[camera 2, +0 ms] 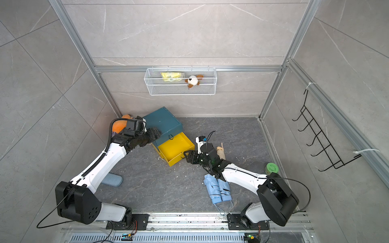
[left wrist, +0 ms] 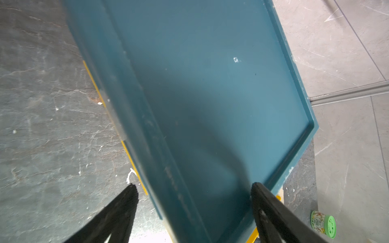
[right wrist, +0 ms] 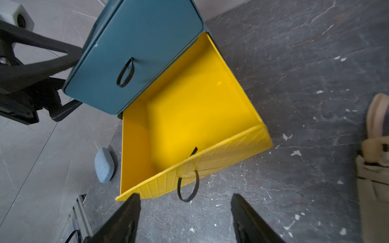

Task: Place the umbrella in the drawer by color
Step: Open the drawer in the storage box, then pick up the umbrella from the center of the board.

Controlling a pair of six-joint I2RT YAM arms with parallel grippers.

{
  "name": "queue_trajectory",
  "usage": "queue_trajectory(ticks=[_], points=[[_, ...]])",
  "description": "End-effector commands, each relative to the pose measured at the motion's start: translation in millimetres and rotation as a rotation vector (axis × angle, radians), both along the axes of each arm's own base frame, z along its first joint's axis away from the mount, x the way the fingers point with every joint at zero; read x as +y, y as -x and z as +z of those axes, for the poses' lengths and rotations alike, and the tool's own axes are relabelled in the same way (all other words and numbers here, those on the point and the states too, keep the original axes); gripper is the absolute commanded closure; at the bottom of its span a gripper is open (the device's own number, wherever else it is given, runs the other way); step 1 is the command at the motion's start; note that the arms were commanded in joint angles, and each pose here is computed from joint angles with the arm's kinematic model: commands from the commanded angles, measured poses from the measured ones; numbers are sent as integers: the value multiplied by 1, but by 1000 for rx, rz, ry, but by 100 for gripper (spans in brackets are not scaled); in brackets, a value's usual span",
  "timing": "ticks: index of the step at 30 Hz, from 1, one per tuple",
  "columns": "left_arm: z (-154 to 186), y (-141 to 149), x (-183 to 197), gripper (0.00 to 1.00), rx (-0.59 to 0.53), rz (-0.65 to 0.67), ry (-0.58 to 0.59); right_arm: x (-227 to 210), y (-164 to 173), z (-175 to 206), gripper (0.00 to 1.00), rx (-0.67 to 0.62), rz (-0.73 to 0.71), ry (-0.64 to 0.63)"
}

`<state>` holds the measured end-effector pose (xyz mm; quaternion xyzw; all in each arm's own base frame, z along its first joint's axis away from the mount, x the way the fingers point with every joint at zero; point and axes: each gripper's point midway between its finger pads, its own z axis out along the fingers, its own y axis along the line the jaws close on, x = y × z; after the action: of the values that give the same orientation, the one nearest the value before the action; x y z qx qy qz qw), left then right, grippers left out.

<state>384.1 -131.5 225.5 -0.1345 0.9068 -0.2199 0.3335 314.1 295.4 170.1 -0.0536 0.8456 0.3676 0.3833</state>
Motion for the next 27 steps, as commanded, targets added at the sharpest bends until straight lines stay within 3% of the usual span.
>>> queue_trajectory(ticks=[1, 14, 27], points=[[10, 18, 4, 13, 13, -7, -26, -14, 3, 6, 28, -28, -23, 89], [64, 46, -21, 13, -115, -94, -101, -55, -2, 41, 23, -84, -98, 244], [41, 98, -107, 13, -125, -398, -78, -92, -29, -18, 22, 121, -140, 437]])
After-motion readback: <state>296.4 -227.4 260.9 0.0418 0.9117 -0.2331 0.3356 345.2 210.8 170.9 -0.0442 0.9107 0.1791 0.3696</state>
